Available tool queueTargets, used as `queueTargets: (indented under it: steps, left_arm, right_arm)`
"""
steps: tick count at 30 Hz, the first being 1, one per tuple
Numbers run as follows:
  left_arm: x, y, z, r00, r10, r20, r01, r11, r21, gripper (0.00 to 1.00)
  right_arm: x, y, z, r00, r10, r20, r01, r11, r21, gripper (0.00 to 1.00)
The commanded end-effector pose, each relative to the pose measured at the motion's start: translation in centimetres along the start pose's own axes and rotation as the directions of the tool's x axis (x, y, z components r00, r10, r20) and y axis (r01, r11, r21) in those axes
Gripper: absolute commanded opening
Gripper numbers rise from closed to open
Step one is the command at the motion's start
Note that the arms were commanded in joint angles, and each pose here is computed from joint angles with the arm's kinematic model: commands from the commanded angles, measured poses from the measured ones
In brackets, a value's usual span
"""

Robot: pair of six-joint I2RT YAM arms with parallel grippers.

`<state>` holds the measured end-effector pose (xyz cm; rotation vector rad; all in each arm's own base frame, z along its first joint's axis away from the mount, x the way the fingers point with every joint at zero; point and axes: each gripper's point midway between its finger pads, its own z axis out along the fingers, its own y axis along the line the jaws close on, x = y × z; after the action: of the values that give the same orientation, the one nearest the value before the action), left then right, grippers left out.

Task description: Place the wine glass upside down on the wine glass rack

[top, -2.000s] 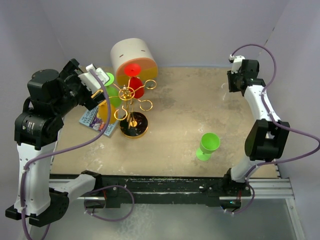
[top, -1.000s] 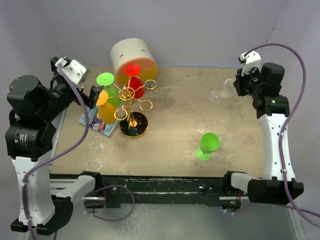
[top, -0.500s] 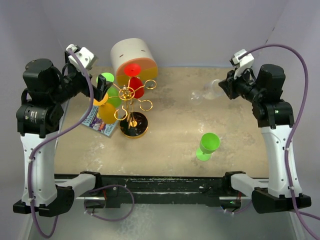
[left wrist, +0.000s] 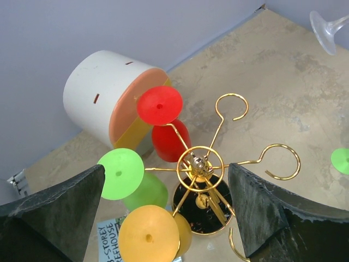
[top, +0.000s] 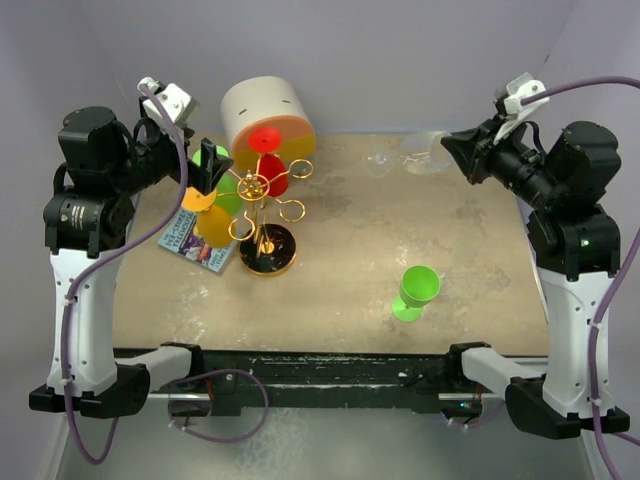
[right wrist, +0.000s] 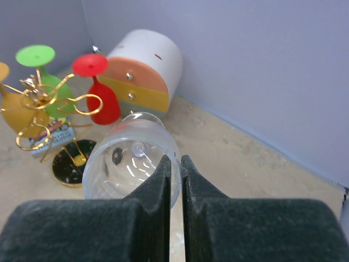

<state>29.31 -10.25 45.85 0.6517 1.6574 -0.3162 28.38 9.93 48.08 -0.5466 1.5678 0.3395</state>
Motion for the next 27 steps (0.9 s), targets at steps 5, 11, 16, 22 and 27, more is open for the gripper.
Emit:
queueTargets:
  steps: [5, 11, 16, 22, 27]
  left_arm:
    - [-2.7, -1.3, 0.2, 0.988, -0.116, 0.102, 0.106, 0.989, 0.100, 0.95]
    - [-2.8, -2.3, 1.2, 0.984, -0.146, 0.102, 0.129, 0.979, 0.159, 0.95]
    - [-3.2, -4.3, 3.3, 0.978, -0.192, 0.081, 0.168, 0.955, 0.243, 0.95]
    - [-3.9, -6.3, 5.7, 0.942, -0.330, 0.063, 0.288, 0.890, 0.354, 0.93]
    - [-3.7, -8.4, 7.5, 0.917, -0.398, 0.007, 0.360, 0.835, 0.416, 0.88]
  right_arm:
    - [-7.1, 3.0, -1.1, 0.976, 0.042, 0.215, -0.014, 0.991, -0.130, 0.00]
    - [-9.4, 4.1, -0.3, 0.964, 0.068, 0.258, -0.019, 0.982, -0.188, 0.00]
    - [-10.1, 4.8, 1.5, 0.960, 0.084, 0.268, -0.022, 0.974, -0.225, 0.00]
    - [-11.0, 4.8, 3.9, 0.957, 0.068, 0.281, -0.002, 0.973, -0.230, 0.00]
    - [-10.8, 5.0, 5.6, 0.962, 0.064, 0.267, 0.002, 0.970, -0.242, 0.00]
